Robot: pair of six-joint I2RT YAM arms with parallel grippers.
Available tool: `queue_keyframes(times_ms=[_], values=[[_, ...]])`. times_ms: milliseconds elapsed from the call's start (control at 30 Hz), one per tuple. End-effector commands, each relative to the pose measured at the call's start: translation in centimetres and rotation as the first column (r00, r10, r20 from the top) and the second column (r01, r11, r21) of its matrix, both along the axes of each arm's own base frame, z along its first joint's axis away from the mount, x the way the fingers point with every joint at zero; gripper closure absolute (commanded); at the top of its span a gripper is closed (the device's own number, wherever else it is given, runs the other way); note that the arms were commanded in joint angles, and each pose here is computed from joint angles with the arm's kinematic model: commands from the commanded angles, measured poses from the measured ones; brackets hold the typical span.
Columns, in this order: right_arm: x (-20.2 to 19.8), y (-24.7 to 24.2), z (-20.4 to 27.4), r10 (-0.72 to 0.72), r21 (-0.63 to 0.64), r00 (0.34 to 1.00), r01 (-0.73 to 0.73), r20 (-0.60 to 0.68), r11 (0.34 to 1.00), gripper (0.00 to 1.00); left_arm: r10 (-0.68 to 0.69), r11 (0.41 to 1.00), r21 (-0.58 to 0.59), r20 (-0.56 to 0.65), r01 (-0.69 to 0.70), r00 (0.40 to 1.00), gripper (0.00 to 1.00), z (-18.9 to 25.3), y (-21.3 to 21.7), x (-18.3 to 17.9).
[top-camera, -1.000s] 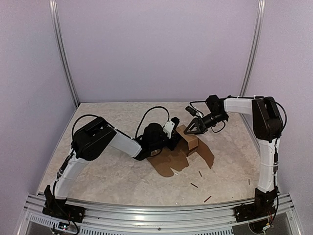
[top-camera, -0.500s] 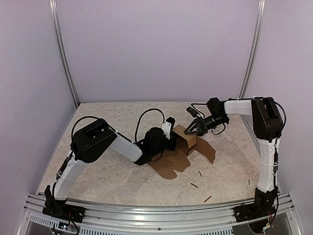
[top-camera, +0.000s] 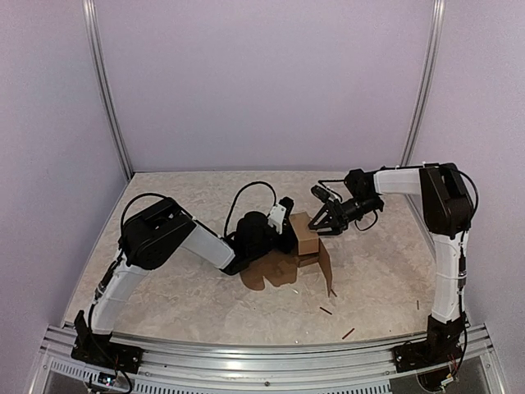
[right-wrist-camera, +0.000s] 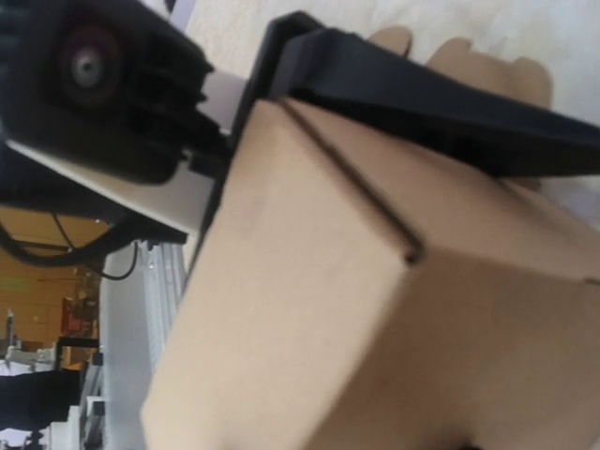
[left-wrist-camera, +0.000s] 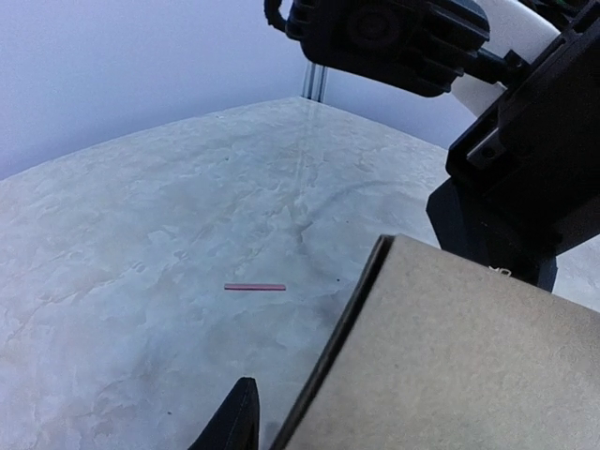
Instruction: Fold the paper box
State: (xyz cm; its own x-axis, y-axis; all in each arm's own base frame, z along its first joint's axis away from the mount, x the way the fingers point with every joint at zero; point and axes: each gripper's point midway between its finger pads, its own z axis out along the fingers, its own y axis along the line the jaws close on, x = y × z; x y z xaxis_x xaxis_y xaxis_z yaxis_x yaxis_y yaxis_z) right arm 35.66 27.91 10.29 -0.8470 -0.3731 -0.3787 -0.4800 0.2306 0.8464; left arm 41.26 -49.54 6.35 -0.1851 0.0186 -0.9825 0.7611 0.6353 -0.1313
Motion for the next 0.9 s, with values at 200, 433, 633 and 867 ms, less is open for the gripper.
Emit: queue_keyframes(times_ms=[200,433,633,867], values=[[-0.7,0.7,-0.8,0.043,0.036,0.998,-0.042,-0.038,0.998,0.29,-0.227,0.973,-0.013,0.113,0.229,0.967,0.66,0.9,-3.1,-2.4],[0.4,0.2,-0.7,0.05,-0.037,0.998,-0.049,0.032,0.998,0.29,-0.155,0.988,-0.002,0.05,0.155,0.987,0.78,0.4,-1.0,-2.0],[1.3,-0.9,0.8,0.067,-0.112,0.991,-0.054,0.119,0.992,0.27,0.04,0.999,0.003,-0.068,-0.04,0.997,0.82,0.7,3.8,-1.6],[2.4,-1.3,2.2,0.058,-0.174,0.975,-0.02,0.213,0.984,0.26,0.016,1.0,-0.011,-0.072,-0.016,0.997,0.63,0.9,4.5,-3.4]])
